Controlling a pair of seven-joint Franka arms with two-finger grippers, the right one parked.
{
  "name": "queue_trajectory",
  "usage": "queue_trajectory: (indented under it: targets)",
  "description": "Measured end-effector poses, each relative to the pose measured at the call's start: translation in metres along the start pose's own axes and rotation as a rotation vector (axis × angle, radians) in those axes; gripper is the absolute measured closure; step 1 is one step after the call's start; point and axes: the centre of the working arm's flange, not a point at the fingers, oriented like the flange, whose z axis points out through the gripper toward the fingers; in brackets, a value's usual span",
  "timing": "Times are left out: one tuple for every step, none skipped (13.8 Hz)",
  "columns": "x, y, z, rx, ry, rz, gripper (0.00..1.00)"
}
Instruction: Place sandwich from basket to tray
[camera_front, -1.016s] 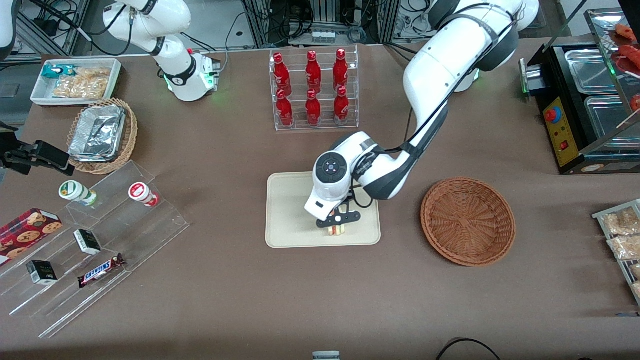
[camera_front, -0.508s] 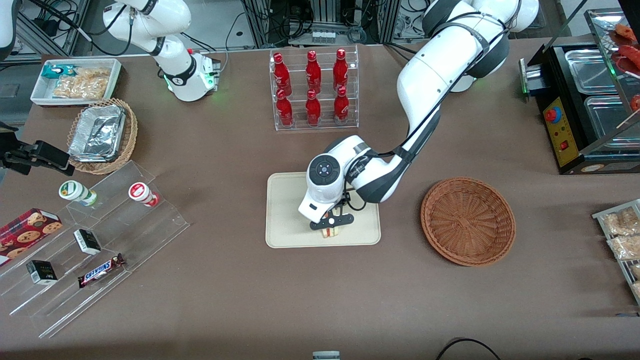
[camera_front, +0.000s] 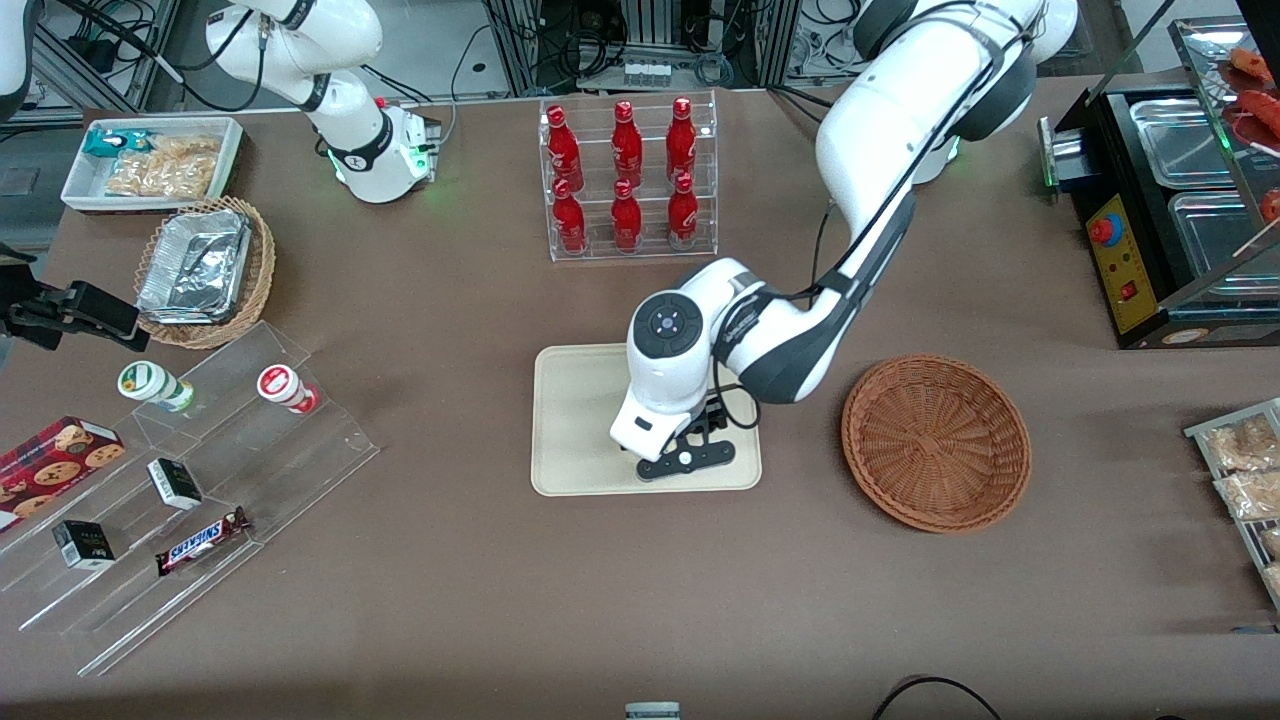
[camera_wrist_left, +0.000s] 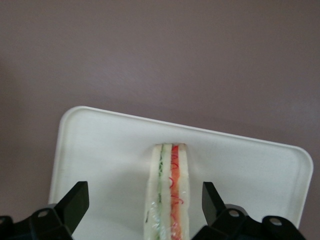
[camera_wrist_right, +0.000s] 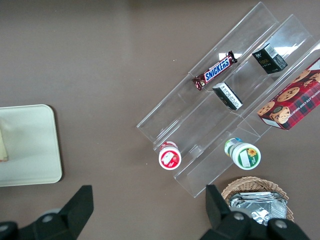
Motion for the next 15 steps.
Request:
queue_trajectory:
  targets:
    - [0.010,-0.014,-0.029,0.017,0.011,-0.021,0.00]
    - [0.022,-0.032,-0.058,0.036,0.014,-0.051,0.00]
    - [0.036,-0.056,-0.085,0.053,0.005,-0.074,0.00]
    - [0.049,-0.083,-0.108,0.069,-0.024,-0.069,0.00]
    - [0.061,-0.113,-0.125,0.093,-0.067,-0.043,0.00]
    - [0.073,-0.146,-0.138,0.115,-0.115,-0.011,0.00]
    - [0.086,-0.178,-0.147,0.120,-0.154,0.015,0.00]
    - [0.098,-0.211,-0.157,0.108,-0.184,0.030,0.00]
    - [0.108,-0.242,-0.166,0.098,-0.203,0.036,0.00]
    - [0.114,-0.274,-0.176,0.104,-0.228,0.048,0.00]
    - [0.117,-0.303,-0.186,0.114,-0.254,0.070,0.00]
    - [0.117,-0.328,-0.198,0.122,-0.277,0.095,0.00]
    - [0.114,-0.348,-0.211,0.130,-0.298,0.113,0.00]
    - [0.109,-0.366,-0.225,0.140,-0.321,0.118,0.00]
    - [0.103,-0.381,-0.239,0.151,-0.343,0.110,0.00]
